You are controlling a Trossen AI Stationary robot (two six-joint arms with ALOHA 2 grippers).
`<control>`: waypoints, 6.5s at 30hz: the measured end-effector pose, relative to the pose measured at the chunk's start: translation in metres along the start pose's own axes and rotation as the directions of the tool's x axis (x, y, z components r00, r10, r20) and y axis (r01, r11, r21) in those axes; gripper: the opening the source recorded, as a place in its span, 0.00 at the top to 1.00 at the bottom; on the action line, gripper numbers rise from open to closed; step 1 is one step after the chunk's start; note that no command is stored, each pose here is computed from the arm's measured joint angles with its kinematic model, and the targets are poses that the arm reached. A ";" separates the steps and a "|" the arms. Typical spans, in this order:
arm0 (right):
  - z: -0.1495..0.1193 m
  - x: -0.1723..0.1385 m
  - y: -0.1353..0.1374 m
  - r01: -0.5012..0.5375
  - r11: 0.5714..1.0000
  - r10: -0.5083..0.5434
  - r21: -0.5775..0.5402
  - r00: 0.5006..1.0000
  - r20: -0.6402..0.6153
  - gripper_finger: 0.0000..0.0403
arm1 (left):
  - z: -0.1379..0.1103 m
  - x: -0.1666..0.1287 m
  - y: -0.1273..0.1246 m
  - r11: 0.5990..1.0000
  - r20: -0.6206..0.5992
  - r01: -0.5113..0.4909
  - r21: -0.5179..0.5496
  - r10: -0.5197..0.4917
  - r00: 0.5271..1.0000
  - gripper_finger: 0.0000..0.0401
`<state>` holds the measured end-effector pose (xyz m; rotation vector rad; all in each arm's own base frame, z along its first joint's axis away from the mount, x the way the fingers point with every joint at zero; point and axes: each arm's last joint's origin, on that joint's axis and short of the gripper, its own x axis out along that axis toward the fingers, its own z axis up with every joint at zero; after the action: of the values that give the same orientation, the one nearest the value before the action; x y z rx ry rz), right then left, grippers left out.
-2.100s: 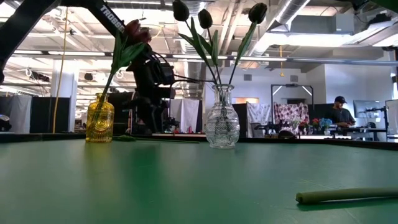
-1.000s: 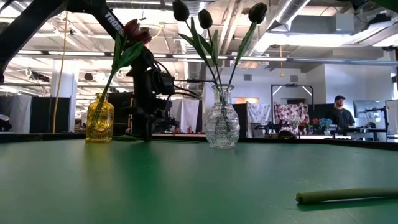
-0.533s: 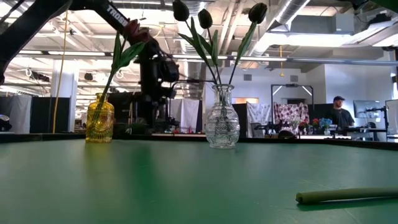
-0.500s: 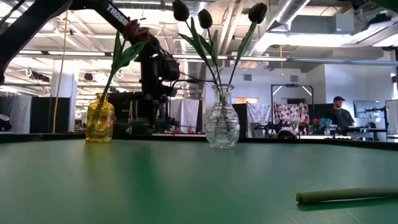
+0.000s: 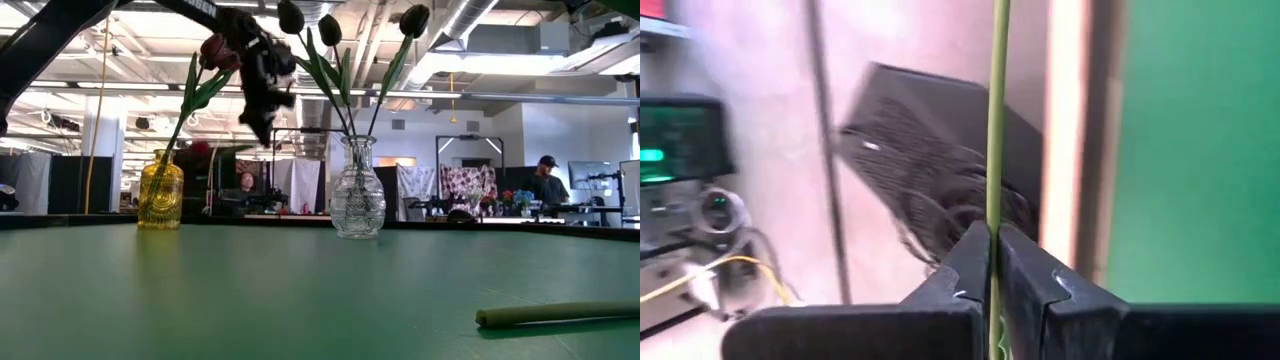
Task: Sort flowers into vase by color
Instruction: Put the top red flower into the right transparent vase
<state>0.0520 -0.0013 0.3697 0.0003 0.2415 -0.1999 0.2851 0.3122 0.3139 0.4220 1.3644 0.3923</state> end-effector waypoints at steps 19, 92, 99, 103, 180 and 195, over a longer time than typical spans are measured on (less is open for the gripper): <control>0.041 0.029 0.014 0.172 0.761 0.004 -0.626 0.963 0.270 0.33 | -0.015 -0.232 0.043 0.899 0.737 -0.070 -0.433 0.398 0.546 1.00; 0.079 0.205 0.058 0.360 -0.705 -0.068 -0.611 0.823 0.564 0.80 | 0.096 -0.288 -0.163 0.456 0.817 0.803 -0.384 -0.236 0.525 1.00; 0.077 0.207 0.056 0.411 -0.557 -0.079 -0.722 0.839 0.539 0.96 | 0.096 -0.288 -0.162 0.538 0.817 0.756 -0.373 -0.197 0.542 0.99; 0.078 0.206 0.056 0.458 -0.439 -0.084 -0.773 0.836 0.543 0.96 | 0.099 -0.291 -0.159 0.576 0.845 0.745 -0.337 -0.162 0.509 0.91; -0.097 0.026 0.061 -0.715 0.693 0.715 -0.096 0.664 0.219 0.96 | 0.044 -0.342 -0.115 0.843 0.879 0.407 -0.352 0.149 0.452 0.37; -0.120 0.035 0.067 -0.682 0.717 0.697 -0.143 0.704 0.137 0.96 | 0.045 -0.343 -0.115 0.821 0.883 0.440 -0.364 0.154 0.444 0.37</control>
<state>0.0695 0.0608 0.2430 -0.0087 0.0516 0.5722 0.2760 0.0381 0.5539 -0.0394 0.1612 0.3112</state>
